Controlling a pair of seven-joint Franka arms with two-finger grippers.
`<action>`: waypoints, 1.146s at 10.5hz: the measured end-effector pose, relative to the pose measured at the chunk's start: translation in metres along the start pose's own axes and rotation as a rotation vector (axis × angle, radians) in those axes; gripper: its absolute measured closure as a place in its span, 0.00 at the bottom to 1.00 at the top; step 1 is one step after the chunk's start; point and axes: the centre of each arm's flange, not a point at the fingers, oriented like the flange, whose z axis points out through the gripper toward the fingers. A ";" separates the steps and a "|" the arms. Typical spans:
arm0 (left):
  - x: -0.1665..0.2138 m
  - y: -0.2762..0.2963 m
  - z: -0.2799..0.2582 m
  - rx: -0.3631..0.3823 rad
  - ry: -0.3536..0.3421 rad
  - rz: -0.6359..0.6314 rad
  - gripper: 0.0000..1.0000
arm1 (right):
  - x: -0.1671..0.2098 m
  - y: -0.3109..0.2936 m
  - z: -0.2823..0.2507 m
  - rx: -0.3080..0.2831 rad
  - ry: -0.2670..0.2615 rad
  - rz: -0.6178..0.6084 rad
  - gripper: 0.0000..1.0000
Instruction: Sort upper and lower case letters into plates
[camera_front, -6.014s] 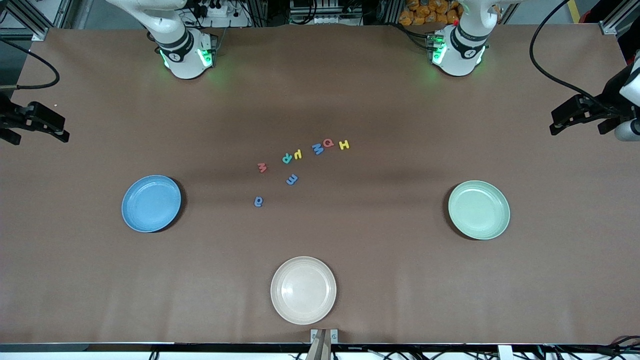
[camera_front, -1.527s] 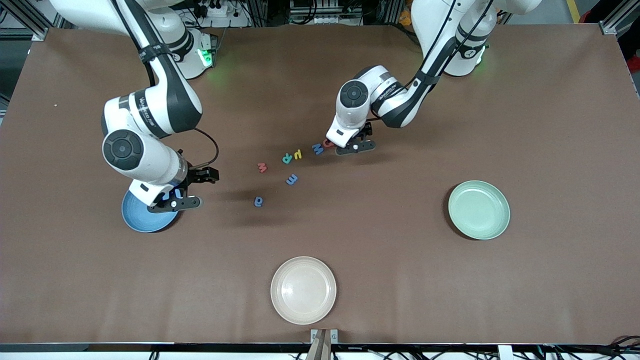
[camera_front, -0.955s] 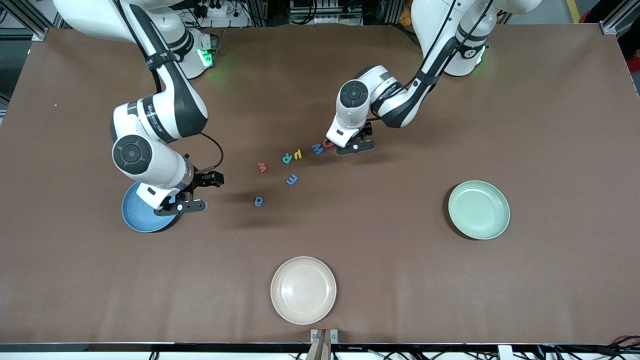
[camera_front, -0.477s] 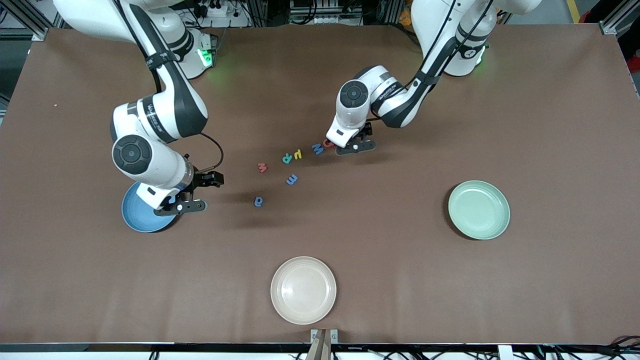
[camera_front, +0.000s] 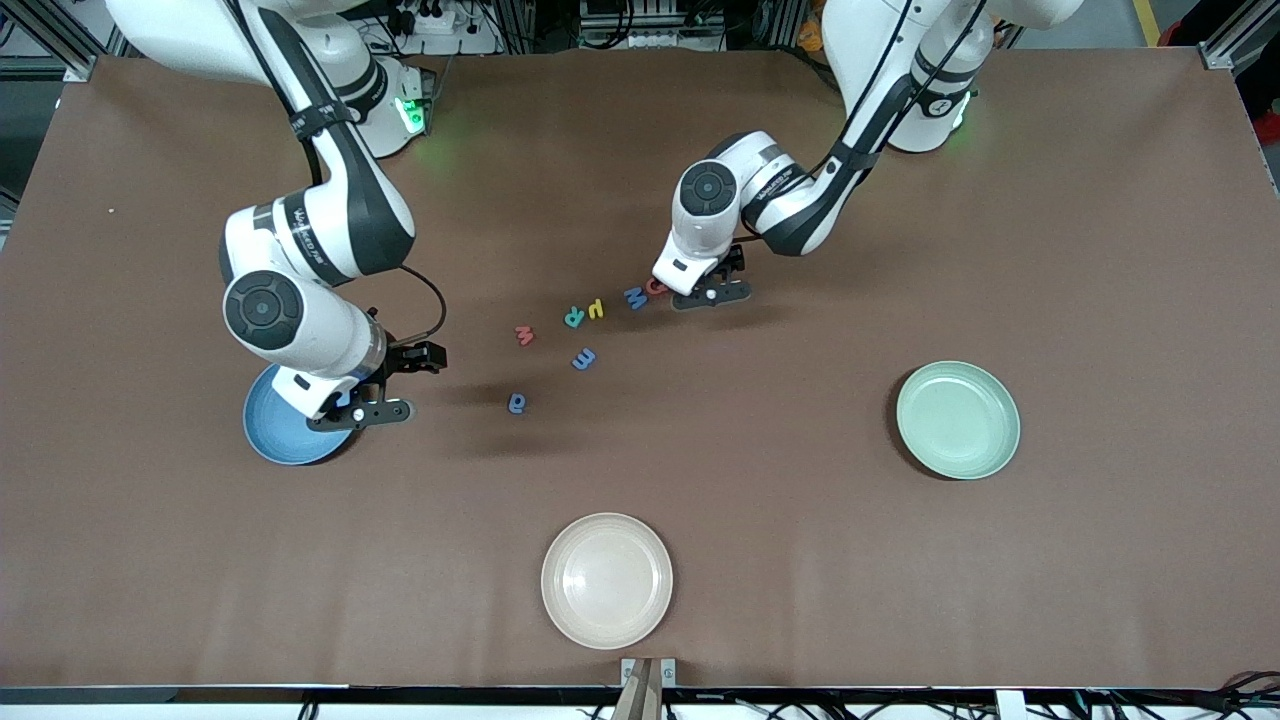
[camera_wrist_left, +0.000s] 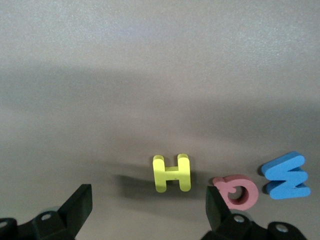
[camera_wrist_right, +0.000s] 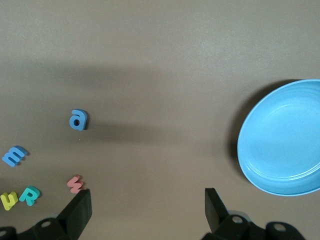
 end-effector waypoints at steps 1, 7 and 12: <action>-0.002 0.003 0.007 -0.011 0.024 0.016 0.00 | 0.000 0.000 0.000 0.000 -0.001 0.000 0.00; -0.004 0.009 0.025 -0.024 0.026 0.021 0.00 | 0.000 0.000 0.001 0.000 -0.002 0.000 0.00; 0.002 0.008 0.021 -0.030 0.034 0.013 0.00 | 0.000 0.000 0.001 -0.001 -0.002 0.001 0.00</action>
